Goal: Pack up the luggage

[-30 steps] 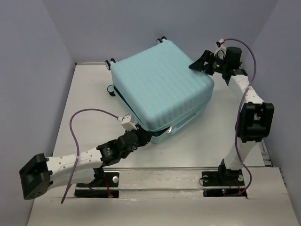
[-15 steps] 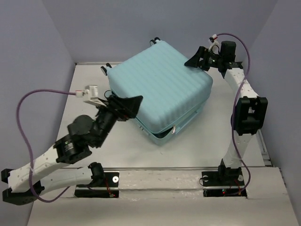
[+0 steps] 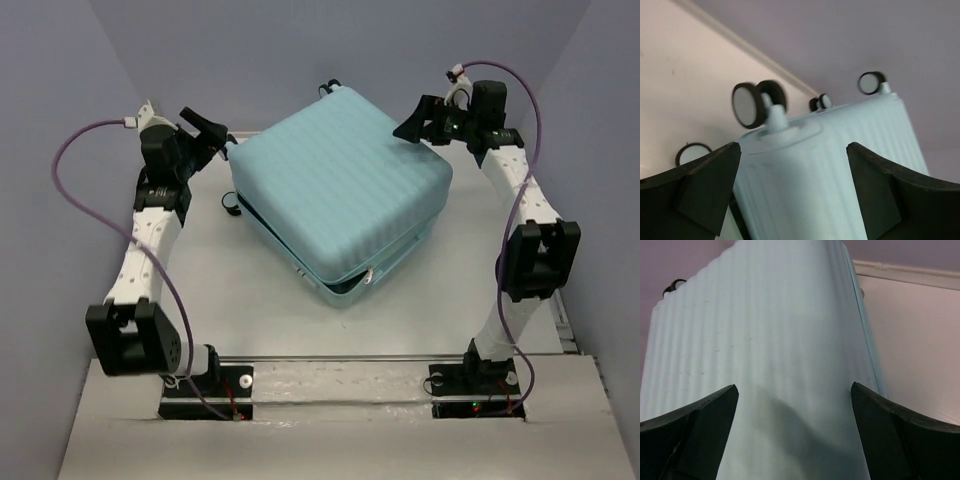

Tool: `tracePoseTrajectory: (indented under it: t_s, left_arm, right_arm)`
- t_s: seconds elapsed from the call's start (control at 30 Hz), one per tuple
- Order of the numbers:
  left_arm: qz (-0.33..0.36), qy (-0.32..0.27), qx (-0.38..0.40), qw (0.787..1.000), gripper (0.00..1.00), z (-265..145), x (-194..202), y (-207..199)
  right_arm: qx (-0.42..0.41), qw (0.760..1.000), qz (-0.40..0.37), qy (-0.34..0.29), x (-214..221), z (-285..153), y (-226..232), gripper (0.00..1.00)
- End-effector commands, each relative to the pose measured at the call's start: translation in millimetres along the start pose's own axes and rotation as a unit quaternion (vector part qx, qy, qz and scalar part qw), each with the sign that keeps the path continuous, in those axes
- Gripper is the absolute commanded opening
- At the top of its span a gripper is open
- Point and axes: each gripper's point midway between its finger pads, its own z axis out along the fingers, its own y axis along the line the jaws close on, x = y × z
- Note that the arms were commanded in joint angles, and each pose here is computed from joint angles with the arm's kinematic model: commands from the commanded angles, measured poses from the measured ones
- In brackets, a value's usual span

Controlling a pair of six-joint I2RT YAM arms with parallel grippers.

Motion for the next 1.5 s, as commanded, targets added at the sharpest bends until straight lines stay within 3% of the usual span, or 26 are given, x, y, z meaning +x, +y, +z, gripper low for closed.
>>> tracePoseTrajectory:
  t_s: [0.0,0.27,0.57,1.0,1.1,1.13,1.2,1.3,1.37,1.47]
  left_arm:
    - [-0.092,0.095,0.113,0.985,0.99,15.6,29.4,-7.7]
    - [-0.147,0.123,0.1,0.976,0.99,70.1,54.4,31.0]
    - [-0.207,0.144,0.121,0.96,0.99,104.5,81.9,46.1]
    - [-0.275,0.115,0.188,0.936,0.99,143.6,70.5,24.7]
    - [-0.293,0.1,0.213,0.927,0.77,141.3,64.4,18.2]
    - [-0.299,0.092,0.225,0.923,0.57,139.0,59.6,14.3]
    - [-0.3,0.087,0.236,0.92,0.37,136.1,53.1,7.4]
    - [-0.294,0.079,0.251,0.919,0.22,130.0,40.5,-4.9]
    - [-0.287,0.072,0.271,0.916,0.06,120.4,25.2,-21.8]
    - [-0.278,0.057,0.291,0.914,0.06,103.0,-1.7,-46.2]
  right_arm:
    - [-0.008,0.993,-0.081,-0.083,-51.0,-55.0,70.1,1.0]
    - [-0.047,0.984,-0.099,-0.139,-35.2,-108.5,118.8,1.0]
    - [-0.075,0.985,-0.096,-0.12,12.2,-122.7,134.0,1.0]
    - [-0.092,0.99,-0.076,-0.074,92.6,-121.2,142.3,1.0]
    - [-0.094,0.99,-0.072,-0.071,103.9,-125.8,142.2,1.0]
    - [-0.094,0.99,-0.074,-0.072,104.6,-127.8,143.2,1.0]
    - [-0.093,0.991,-0.071,-0.07,108.8,-127.7,141.7,1.0]
    - [-0.088,0.991,-0.068,-0.07,111.1,-128.3,139.6,1.0]
    - [-0.076,0.993,-0.059,-0.074,113.4,-128.6,135.0,1.0]
    - [-0.048,0.994,-0.044,-0.083,112.8,-127.5,125.3,1.0]
